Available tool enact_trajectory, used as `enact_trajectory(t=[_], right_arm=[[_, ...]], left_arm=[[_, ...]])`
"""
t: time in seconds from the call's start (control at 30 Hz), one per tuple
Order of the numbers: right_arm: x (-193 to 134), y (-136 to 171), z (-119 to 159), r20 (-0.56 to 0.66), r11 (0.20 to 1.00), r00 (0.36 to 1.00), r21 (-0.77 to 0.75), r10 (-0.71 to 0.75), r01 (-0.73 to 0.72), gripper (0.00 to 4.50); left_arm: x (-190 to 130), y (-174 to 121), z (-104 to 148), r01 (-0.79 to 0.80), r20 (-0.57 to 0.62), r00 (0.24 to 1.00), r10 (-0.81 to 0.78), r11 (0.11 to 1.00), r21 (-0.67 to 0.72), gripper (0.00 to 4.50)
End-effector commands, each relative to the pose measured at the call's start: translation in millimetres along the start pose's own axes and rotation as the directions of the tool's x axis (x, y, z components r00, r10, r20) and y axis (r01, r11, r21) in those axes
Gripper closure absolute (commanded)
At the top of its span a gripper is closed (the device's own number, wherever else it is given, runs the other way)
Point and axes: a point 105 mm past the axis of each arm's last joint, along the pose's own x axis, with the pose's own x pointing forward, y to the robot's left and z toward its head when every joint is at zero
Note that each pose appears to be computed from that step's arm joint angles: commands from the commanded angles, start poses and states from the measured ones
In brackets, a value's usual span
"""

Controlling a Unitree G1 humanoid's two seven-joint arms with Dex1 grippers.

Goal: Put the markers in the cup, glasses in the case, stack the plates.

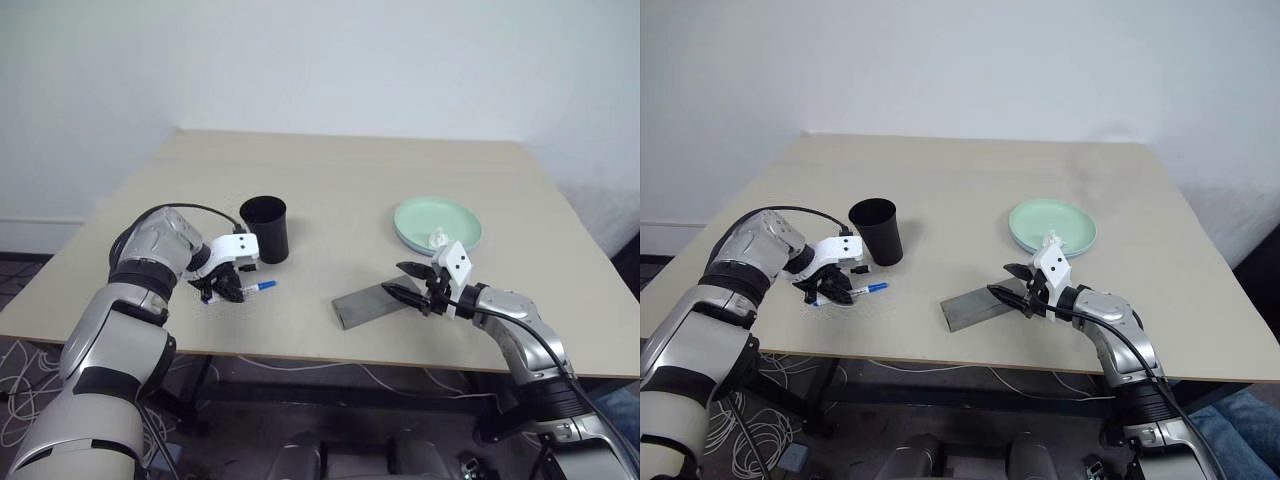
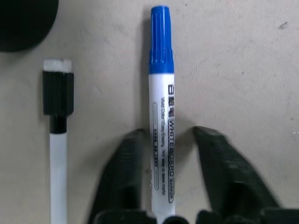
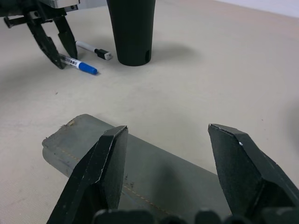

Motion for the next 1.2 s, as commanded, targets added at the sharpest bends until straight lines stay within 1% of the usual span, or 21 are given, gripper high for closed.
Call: enact_trajectory(t=[0.03,0.07,0.27,0.33,0.4,0.43,0.5,0.53,0.6,0.63,0.67,0.7,0.73,0.77,0.83,0.9,0.97,1.0,1.07,1.13,1.2], right_arm=[[0,-2,19,0.055,0.999,0.998,-0.044,-0.002,0.005,1.51],[1,-2,20,0.056,0.999,0.998,-0.045,-0.002,0.004,1.51],[0,-3,21,0.056,0.999,0.998,-0.047,0.000,0.002,1.51],[0,-3,21,0.053,0.999,0.999,-0.047,0.002,0.000,1.51],[0,-3,20,0.051,0.999,0.999,-0.048,0.003,0.000,1.51],[0,-3,20,0.048,0.999,0.999,-0.048,0.004,-0.002,1.51],[0,-3,20,0.044,0.999,0.999,-0.049,0.006,-0.004,1.51],[0,-3,20,0.043,0.999,0.999,-0.049,0.006,-0.004,1.51],[0,-3,20,0.043,0.999,0.999,-0.049,0.006,-0.004,1.51],[0,-5,21,0.045,0.999,0.999,-0.053,0.000,0.002,1.51],[0,-7,23,0.045,0.998,0.999,-0.059,-0.004,0.007,1.51],[0,-8,24,0.045,0.998,0.999,-0.063,-0.008,0.010,1.51],[0,-9,25,0.045,0.998,0.999,-0.065,-0.009,0.012,1.51],[0,-9,25,0.045,0.998,0.999,-0.066,-0.009,0.012,1.51],[-1,-10,25,0.042,0.997,0.999,-0.071,-0.008,0.011,1.51],[-1,-10,26,0.041,0.997,0.999,-0.073,-0.007,0.010,1.51],[0,-10,27,0.035,0.997,0.999,-0.079,0.003,0.000,1.51],[0,-10,27,0.033,0.997,0.999,-0.081,0.006,-0.004,1.51],[0,-10,27,0.032,0.997,0.999,-0.082,0.009,-0.007,1.51],[1,-10,30,0.028,0.996,0.999,-0.089,0.023,-0.021,1.51],[1,-11,31,0.024,0.995,0.999,-0.093,0.031,-0.028,1.51]], left_arm=[[-6,-1,8,0.008,0.031,0.999,-0.009,0.999,0.039,4.36],[-6,-2,8,0.012,0.031,0.999,-0.013,0.999,0.042,4.44],[-6,-6,11,0.027,0.041,0.999,-0.030,0.997,0.070,4.44],[-11,-16,38,0.066,0.149,0.985,-0.085,0.989,0.134,4.44],[-15,-22,49,0.081,0.193,0.975,-0.112,0.983,0.163,4.44],[-18,-26,69,0.063,0.281,0.952,-0.122,0.975,0.211,4.44],[-26,-35,94,0.037,0.388,0.911,-0.141,0.963,0.265,4.44],[-28,-37,99,0.030,0.410,0.900,-0.145,0.961,0.275,4.44],[-28,-39,99,0.027,0.415,0.899,-0.142,0.962,0.271,4.44],[-32,-34,120,-0.060,0.528,0.846,-0.079,0.968,0.242,4.44],[-40,-27,141,-0.155,0.653,0.757,0.003,0.972,0.176,4.44],[-47,-22,154,-0.210,0.729,0.681,0.063,0.971,0.112,4.44],[-51,-19,161,-0.237,0.769,0.631,0.101,0.969,0.066,4.44],[-52,-18,162,-0.245,0.780,0.615,0.116,0.968,0.049,4.44],[-66,-10,167,-0.303,0.831,0.516,0.209,0.951,-0.051,4.44],[-72,-6,169,-0.324,0.847,0.468,0.253,0.941,-0.102,4.44],[-91,14,163,-0.401,0.844,0.333,0.420,0.873,-0.277,4.44],[-96,20,161,-0.416,0.835,0.291,0.467,0.848,-0.329,4.44],[-100,25,157,-0.429,0.820,0.252,0.513,0.819,-0.381,4.44],[-108,40,139,-0.486,0.753,0.173,0.634,0.720,-0.495,4.44],[-113,48,127,-0.515,0.707,0.120,0.697,0.653,-0.556,4.44]])
